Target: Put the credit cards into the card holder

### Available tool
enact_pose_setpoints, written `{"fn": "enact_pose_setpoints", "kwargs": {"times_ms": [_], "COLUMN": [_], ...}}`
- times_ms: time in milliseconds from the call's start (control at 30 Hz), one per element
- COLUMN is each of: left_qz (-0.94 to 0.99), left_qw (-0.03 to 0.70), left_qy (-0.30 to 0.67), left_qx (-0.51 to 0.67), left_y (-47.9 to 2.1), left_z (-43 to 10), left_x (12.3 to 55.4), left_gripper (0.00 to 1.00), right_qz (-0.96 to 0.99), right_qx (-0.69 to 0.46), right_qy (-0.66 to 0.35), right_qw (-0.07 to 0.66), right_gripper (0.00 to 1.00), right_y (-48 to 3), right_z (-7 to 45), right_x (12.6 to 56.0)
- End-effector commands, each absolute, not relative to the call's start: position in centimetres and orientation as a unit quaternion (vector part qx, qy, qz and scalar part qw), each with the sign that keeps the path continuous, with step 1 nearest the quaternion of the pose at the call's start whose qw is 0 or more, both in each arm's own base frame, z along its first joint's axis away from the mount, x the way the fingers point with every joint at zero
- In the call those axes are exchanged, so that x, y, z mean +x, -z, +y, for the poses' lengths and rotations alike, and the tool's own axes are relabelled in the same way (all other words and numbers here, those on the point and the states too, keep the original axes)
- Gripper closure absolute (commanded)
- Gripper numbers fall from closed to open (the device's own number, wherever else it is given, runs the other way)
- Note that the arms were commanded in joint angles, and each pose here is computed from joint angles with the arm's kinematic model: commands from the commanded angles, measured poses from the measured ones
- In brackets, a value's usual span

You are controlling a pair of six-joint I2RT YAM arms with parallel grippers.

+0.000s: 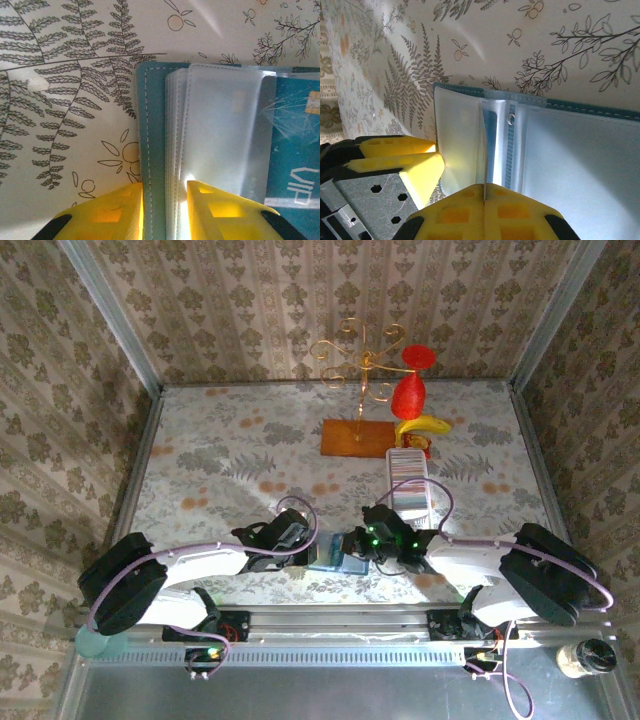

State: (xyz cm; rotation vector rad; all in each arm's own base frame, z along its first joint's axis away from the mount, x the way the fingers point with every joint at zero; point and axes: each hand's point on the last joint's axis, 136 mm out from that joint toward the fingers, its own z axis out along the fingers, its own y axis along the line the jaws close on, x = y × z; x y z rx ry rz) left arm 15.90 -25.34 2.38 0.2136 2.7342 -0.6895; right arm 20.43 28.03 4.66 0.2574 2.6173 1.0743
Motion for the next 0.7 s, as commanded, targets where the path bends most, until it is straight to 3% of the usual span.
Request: {"fn": "enact_pose_setpoints", "kwargs": {"times_ms": [0,200,467,667], "left_qz": [0.967,0.967,0.967,0.967], "left_qw": [0.131,0.132,0.133,0.133], "left_qy": [0.205,0.206,0.206,0.207], "left_qx": [0.071,0.071,0.071,0.070], "left_y": [-0.6,-0.7,-0.8,-0.8], "left_z": [-23.6,-23.6,-23.6,-23.5], "left_x": [14.7,14.7,14.7,14.6], "left_gripper": [0.73,0.73,0.73,0.73], "right_qz": [0.921,0.925,0.937,0.950], "right_qx": [0.083,0.079,0.064,0.059], "right_qy": [-0.360,-0.356,-0.329,-0.288], "right_qw": [0.122,0.111,0.100,0.106], "right_gripper": [1.00,1.00,0.73,0.73], "right_y": [-3.6,-3.2,-2.6,-2.5], "right_z": [28.3,28.9,29.2,27.7], "right_x": [19.6,19.8,20.0,19.9]}}
